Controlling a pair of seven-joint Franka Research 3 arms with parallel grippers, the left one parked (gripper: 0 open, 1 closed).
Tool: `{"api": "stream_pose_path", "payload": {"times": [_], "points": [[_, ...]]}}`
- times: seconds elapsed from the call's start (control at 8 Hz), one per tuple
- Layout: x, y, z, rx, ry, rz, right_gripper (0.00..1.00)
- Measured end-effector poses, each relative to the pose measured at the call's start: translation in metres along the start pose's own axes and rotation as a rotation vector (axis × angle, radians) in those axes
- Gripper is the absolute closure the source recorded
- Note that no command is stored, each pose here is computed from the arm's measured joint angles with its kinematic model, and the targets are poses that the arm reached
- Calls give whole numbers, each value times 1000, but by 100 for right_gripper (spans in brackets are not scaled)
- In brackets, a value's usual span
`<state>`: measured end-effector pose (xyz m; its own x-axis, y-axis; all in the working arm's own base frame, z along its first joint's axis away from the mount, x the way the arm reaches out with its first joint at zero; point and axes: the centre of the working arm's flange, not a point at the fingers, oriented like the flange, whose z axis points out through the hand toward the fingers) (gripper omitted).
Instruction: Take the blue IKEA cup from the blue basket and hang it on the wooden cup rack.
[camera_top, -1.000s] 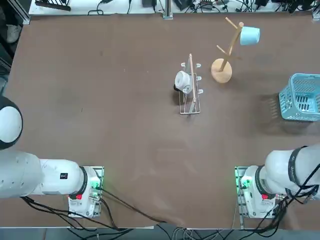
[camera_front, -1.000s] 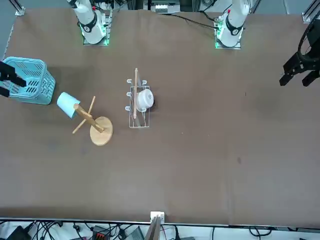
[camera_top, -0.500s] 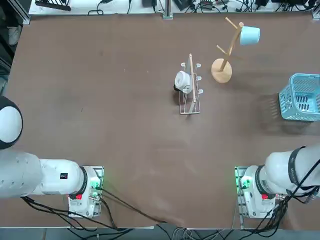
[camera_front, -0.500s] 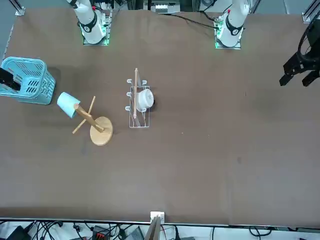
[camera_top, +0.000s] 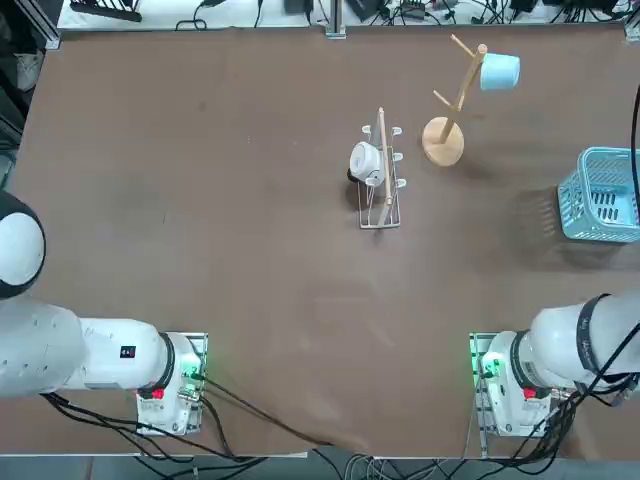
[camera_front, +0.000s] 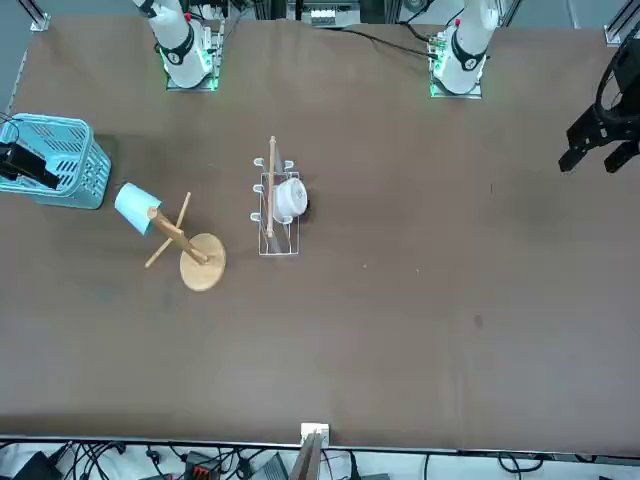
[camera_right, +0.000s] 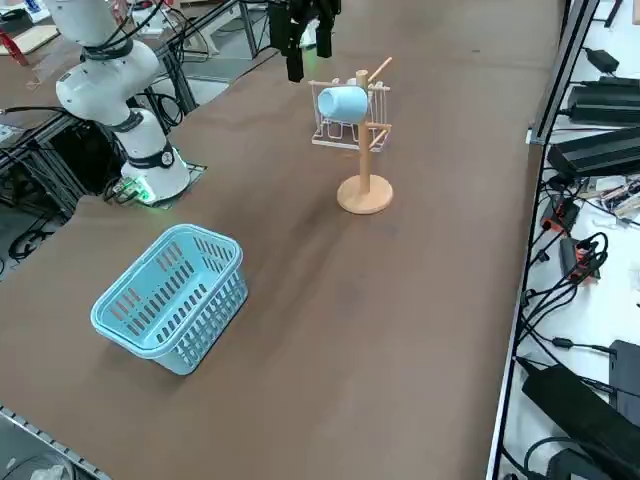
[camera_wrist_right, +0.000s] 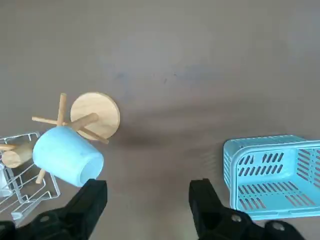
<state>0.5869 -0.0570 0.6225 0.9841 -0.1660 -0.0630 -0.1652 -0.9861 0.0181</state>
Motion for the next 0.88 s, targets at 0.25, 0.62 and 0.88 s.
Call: {"api": "stream_pose_path", "payload": {"times": [0.25, 0.62, 0.88], "points": [[-16, 0, -7, -5, -4, -1, 0], [-32, -7, -14, -9, -2, -12, 0], [-32, -7, -9, -10, -16, -13, 0]]}}
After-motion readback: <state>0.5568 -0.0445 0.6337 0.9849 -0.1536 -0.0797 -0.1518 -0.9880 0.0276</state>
